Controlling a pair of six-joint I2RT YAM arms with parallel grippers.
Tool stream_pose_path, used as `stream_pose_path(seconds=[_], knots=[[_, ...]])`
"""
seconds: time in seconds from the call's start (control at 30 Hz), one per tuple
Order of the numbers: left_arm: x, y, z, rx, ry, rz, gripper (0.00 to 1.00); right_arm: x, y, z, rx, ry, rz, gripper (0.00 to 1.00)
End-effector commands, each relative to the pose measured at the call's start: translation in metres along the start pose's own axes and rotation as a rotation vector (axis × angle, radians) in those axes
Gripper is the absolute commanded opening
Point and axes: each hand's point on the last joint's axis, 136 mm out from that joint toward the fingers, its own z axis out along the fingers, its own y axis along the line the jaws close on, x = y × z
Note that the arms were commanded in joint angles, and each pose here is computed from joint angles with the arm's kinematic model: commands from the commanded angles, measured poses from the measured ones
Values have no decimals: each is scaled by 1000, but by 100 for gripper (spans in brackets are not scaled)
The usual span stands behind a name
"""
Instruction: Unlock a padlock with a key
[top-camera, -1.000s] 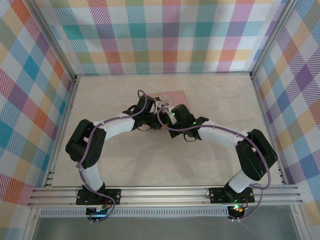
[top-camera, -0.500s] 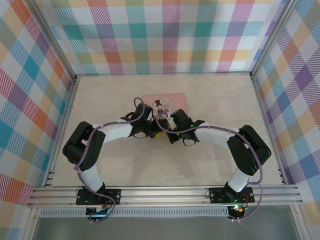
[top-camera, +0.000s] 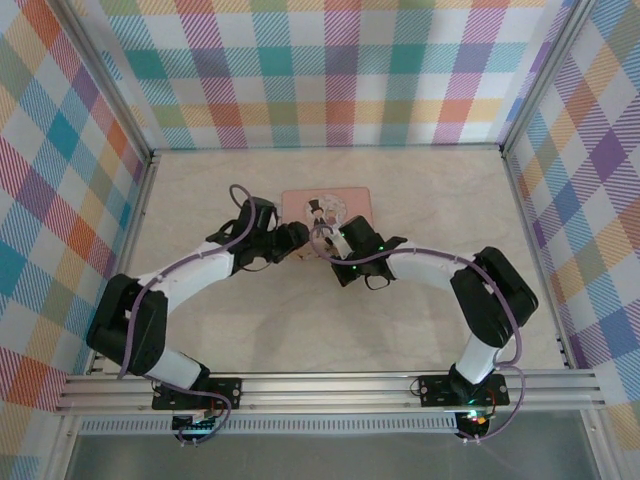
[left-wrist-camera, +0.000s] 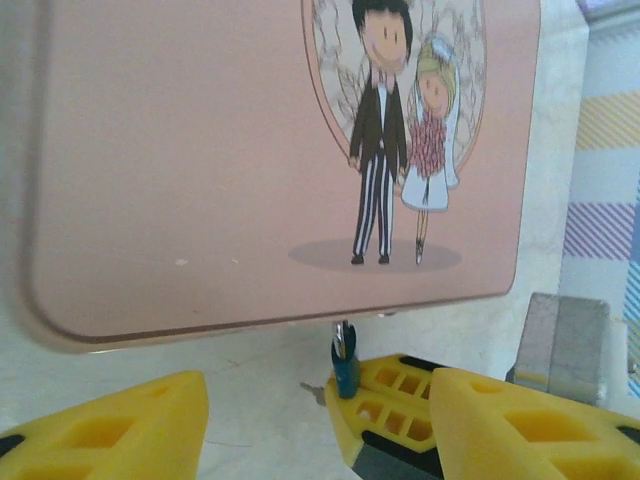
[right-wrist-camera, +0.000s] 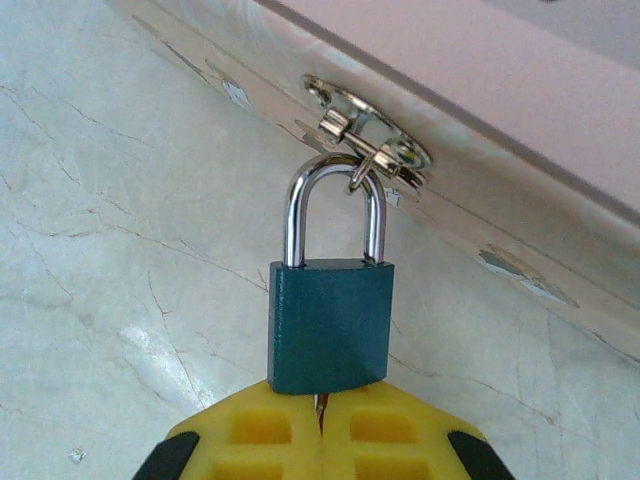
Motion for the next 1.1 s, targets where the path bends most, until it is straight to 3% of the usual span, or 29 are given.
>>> stream_pose_path(seconds=[0.0,0.13,0.4,0.7,0.83,1.07], knots=[[-17,14,-15,-72,-57,12,62,17,9,7,-51,87,-36,0],[-27,14,-14,-49,-60,-10,60,8,10,5,-50,71,-45,0],[-9,0,5,70,10,-30,60,-7,20,-4,-98,13,8,0],[41,-16,51,81,125,-21,60,-17,27,-8,-121,-34,21,0],[53,-14,69,56,158,-19,55,-14,28,-5,-131,-23,26,2],[60,-8,85,22,186,-22,34,-10,30,-2,-139,-16,39,5]])
